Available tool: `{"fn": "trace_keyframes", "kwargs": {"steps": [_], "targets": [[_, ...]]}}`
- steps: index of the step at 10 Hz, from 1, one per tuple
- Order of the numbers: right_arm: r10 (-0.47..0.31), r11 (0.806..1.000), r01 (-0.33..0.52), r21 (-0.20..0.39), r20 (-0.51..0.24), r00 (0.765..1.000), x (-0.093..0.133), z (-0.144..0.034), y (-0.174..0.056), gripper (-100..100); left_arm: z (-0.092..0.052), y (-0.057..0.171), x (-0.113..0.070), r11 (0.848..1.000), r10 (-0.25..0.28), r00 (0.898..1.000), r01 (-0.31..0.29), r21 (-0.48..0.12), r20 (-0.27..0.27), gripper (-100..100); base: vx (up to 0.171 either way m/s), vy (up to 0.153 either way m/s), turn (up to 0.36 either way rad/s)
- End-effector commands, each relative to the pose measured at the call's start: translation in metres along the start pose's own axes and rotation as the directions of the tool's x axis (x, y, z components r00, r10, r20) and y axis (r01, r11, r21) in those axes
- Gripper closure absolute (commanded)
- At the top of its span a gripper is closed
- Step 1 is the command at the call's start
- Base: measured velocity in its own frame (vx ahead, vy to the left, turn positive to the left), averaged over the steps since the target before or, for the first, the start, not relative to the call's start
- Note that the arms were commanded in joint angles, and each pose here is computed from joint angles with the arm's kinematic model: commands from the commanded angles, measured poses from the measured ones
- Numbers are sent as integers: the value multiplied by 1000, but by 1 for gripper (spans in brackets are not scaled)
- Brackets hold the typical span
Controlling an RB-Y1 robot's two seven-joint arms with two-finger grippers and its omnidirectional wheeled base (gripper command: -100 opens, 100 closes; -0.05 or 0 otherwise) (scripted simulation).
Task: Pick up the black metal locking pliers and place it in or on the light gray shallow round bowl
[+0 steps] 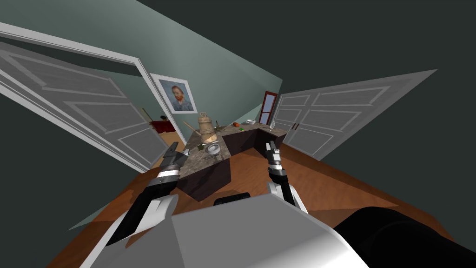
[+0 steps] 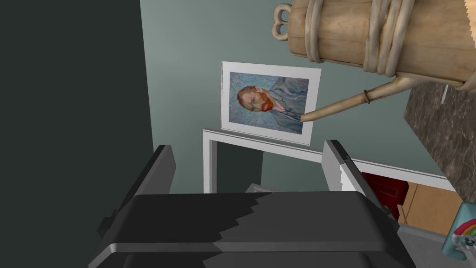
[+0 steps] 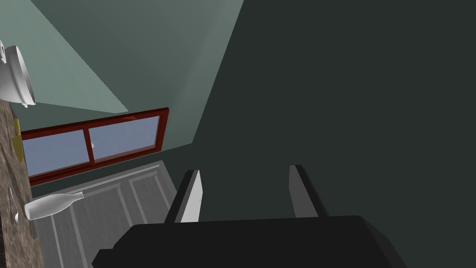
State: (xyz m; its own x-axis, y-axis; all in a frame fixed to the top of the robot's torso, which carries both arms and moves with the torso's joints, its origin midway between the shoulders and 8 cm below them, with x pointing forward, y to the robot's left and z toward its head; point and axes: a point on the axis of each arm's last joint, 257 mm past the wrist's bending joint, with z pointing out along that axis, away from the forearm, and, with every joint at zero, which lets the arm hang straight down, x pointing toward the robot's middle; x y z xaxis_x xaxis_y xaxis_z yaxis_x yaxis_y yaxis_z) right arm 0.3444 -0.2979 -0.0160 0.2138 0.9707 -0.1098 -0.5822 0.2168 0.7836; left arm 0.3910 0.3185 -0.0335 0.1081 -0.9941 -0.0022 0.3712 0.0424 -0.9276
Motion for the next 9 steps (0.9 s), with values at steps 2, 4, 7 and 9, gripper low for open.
{"fn": "trace_keyframes", "kwargs": {"steps": [2,4,7,9], "targets": [[0,1000,0,0,0,1000,0,0,0,0,1,11,-5,999,-3,1000,4,-51,14,-100,23,-14,-44],[0,1000,0,0,0,1000,0,0,0,0,1,20,-10,996,-6,1000,8,-91,26,-100,23,-12,-48],[0,1000,0,0,0,1000,0,0,0,0,1,33,-20,987,-12,999,20,-159,51,-100,23,-15,-54],[0,1000,0,0,0,1000,0,0,0,0,0,42,-25,980,-14,998,27,-199,65,-100,27,-14,-42]]}}
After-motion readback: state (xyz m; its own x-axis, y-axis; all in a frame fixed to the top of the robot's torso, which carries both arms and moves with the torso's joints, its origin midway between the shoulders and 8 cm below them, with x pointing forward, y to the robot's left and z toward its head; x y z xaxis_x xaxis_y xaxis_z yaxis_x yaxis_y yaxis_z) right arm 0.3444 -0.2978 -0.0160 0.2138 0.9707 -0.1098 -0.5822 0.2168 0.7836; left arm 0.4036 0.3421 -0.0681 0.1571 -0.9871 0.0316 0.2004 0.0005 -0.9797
